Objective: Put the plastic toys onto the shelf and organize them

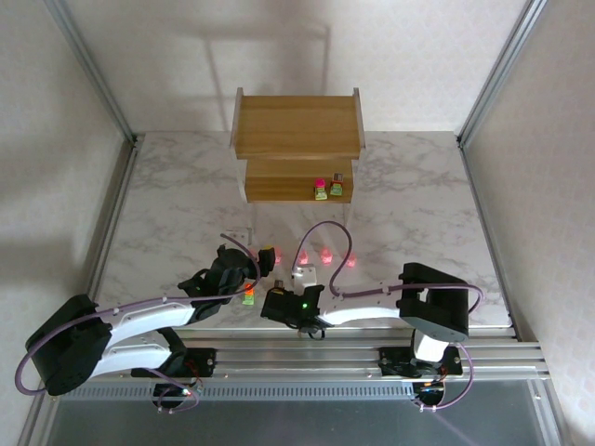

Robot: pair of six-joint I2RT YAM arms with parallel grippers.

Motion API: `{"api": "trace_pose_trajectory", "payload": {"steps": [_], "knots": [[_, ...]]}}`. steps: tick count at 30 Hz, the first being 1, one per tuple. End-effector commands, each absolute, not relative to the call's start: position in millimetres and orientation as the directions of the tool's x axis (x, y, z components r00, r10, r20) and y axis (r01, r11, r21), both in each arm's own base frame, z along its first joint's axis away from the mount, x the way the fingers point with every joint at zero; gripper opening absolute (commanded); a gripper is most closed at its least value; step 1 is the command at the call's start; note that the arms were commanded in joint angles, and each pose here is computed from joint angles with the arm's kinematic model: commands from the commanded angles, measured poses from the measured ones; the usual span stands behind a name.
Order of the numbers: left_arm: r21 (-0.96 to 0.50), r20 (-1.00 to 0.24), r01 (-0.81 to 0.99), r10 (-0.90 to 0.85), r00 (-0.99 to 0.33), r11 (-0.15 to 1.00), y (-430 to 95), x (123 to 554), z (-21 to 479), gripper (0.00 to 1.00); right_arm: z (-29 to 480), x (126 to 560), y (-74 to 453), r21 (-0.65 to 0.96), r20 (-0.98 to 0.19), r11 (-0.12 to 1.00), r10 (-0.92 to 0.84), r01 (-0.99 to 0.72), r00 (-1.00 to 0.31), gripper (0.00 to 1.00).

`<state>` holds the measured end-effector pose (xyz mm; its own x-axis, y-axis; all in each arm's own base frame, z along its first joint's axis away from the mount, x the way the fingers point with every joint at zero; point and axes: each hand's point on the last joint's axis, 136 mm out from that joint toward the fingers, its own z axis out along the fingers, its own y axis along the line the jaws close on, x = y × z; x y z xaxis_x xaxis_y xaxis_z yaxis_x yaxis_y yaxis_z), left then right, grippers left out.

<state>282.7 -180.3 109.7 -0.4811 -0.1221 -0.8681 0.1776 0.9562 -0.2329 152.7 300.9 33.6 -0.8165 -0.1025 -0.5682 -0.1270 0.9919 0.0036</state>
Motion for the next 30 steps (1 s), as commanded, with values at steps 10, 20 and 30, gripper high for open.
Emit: {"api": "trace_pose_trajectory", "payload": {"steps": [10, 20, 30], "knots": [[-0.256, -0.864, 0.169, -0.147, -0.481, 0.952, -181.3, 286.7, 115.1, 0.87, 26.0, 171.6, 300.8, 0.025, -0.575, 0.998, -0.039, -0.065, -0.817, 0.49], [-0.258, -0.863, 0.166, -0.15, -0.483, 0.952, -180.3, 287.1, 114.1, 0.87, 18.2, 174.7, 297.3, 0.027, -0.565, 0.998, -0.026, -0.05, -0.825, 0.45], [-0.259, -0.862, 0.168, -0.149, -0.484, 0.951, -180.4, 287.4, 113.8, 0.87, 30.1, 169.8, 295.5, -0.005, -0.601, 0.999, -0.043, -0.049, -0.798, 0.44]]}}
